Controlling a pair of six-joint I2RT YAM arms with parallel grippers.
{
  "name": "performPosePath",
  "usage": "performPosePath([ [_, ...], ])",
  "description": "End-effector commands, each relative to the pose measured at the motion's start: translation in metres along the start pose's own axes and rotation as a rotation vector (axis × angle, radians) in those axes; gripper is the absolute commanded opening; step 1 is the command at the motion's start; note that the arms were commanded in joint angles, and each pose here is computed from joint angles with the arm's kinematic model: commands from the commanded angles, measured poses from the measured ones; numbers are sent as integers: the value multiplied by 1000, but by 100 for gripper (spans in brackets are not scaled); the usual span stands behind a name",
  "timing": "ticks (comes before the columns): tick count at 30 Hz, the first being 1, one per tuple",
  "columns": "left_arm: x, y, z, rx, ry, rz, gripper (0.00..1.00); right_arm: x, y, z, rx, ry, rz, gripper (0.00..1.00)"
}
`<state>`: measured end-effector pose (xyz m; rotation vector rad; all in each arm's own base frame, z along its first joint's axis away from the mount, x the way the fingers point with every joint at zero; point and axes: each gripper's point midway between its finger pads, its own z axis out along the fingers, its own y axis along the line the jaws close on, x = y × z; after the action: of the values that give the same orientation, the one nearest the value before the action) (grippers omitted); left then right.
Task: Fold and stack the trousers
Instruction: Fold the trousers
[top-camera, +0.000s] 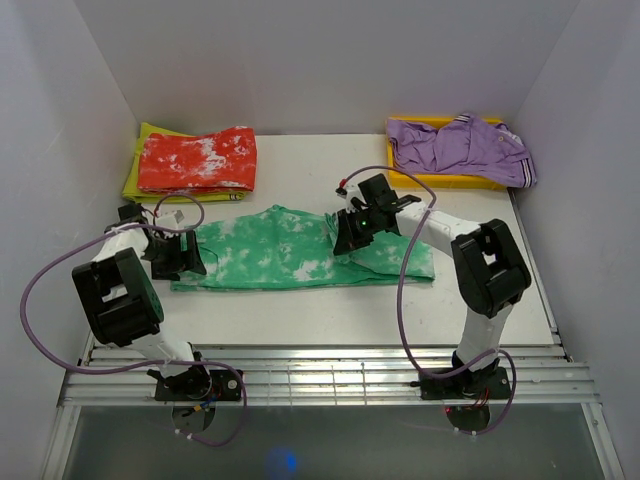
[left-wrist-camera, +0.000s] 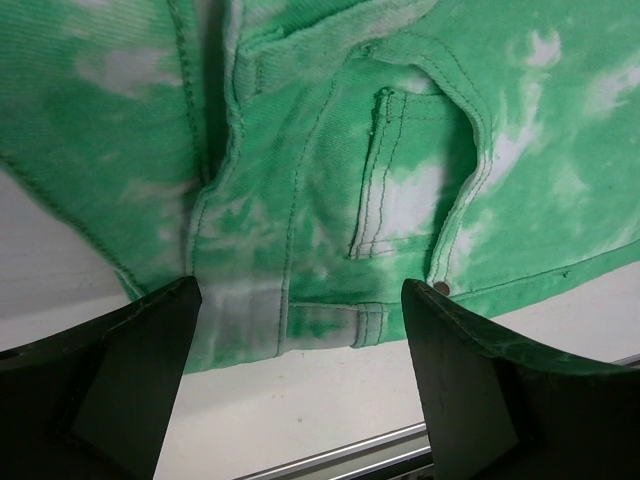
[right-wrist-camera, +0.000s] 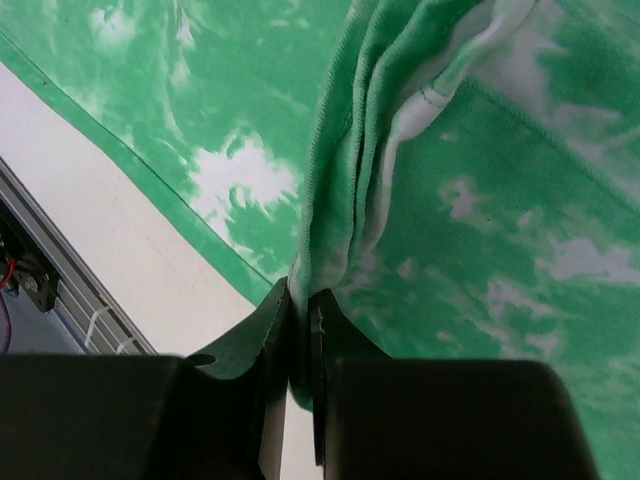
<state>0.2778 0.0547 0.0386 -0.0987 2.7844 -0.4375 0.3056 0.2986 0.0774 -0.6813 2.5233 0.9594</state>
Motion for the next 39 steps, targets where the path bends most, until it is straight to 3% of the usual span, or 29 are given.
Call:
performPosePath([
  [1,4,-5,-4,0,-18,14,94,-37,29,1,-50,-84,-37,8],
  [18,12,-7,-3,3,-16,30,96,-24,50,43,-97,-29,3,8],
  [21,10,-8,-6,1,-25,40,96,-26,53,45,-112,-30,10,22],
  [25,6,-9,-10,4,-42,53,96,-36,66,43,-142,-54,-8,8],
  [35,4,-10,-12,3,-43,42,97,-29,81,55,-158,-28,38,8],
  [36,4,-11,-12,3,-41,43,97,-28,78,57,-149,-26,42,11],
  [37,4,-11,-14,1,-44,45,97,-26,75,60,-139,-22,45,26],
  [39,4,-12,-16,0,-47,52,97,-25,70,65,-129,-16,50,45],
])
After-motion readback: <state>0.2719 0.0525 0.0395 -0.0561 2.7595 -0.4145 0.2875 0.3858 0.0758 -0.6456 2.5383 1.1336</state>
